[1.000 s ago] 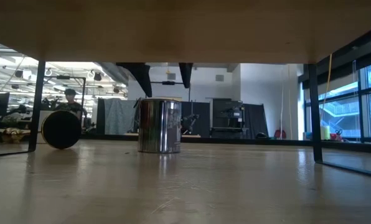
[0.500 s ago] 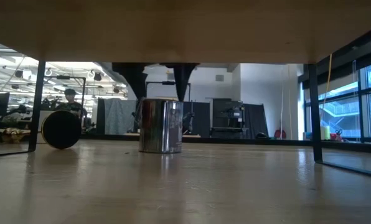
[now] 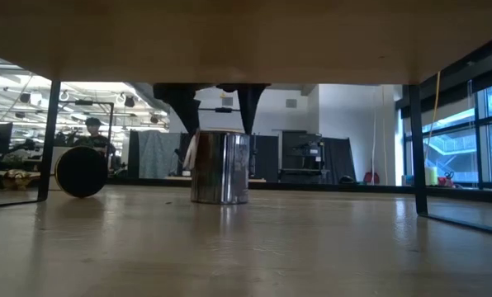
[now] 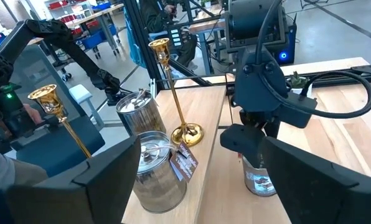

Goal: Pick & Place candle stick holders
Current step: Put the silver scented candle on the shelf

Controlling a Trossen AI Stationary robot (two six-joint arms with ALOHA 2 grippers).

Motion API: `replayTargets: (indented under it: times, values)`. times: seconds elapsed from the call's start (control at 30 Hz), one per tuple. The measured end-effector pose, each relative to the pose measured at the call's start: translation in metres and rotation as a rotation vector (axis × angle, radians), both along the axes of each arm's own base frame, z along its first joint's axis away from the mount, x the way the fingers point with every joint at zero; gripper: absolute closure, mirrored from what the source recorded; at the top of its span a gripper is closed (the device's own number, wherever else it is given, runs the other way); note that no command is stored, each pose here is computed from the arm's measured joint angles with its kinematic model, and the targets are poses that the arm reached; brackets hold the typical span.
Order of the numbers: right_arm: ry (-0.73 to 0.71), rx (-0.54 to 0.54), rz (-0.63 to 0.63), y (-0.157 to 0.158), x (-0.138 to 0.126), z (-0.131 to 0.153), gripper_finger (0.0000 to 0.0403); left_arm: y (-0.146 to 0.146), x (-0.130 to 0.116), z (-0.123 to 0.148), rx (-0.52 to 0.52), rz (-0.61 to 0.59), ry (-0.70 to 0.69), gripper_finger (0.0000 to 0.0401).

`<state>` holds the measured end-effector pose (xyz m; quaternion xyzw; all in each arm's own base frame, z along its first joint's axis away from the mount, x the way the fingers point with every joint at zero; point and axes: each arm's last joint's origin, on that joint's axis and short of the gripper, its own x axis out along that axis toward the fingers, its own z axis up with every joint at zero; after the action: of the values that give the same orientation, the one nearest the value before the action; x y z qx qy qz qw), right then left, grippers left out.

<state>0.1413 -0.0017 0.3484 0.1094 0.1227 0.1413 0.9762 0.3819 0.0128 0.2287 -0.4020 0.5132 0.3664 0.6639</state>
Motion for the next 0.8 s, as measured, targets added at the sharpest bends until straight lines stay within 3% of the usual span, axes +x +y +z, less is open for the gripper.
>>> replayTargets:
  times: [0.37,0.6,0.8]
  values:
    - [-0.005,-0.01,0.002,0.0,0.0,0.0,0.0065,0.004,0.01,0.026,0.057,-0.051,-0.077,0.0001]
    - [-0.005,-0.01,0.002,0.0,0.0,0.0,0.0065,0.002,0.003,0.016,0.027,-0.065,0.041,0.0001]
    - [-0.005,-0.01,-0.001,0.0,0.001,0.0,0.0065,-0.004,0.007,0.014,0.03,-0.083,0.018,0.0001]
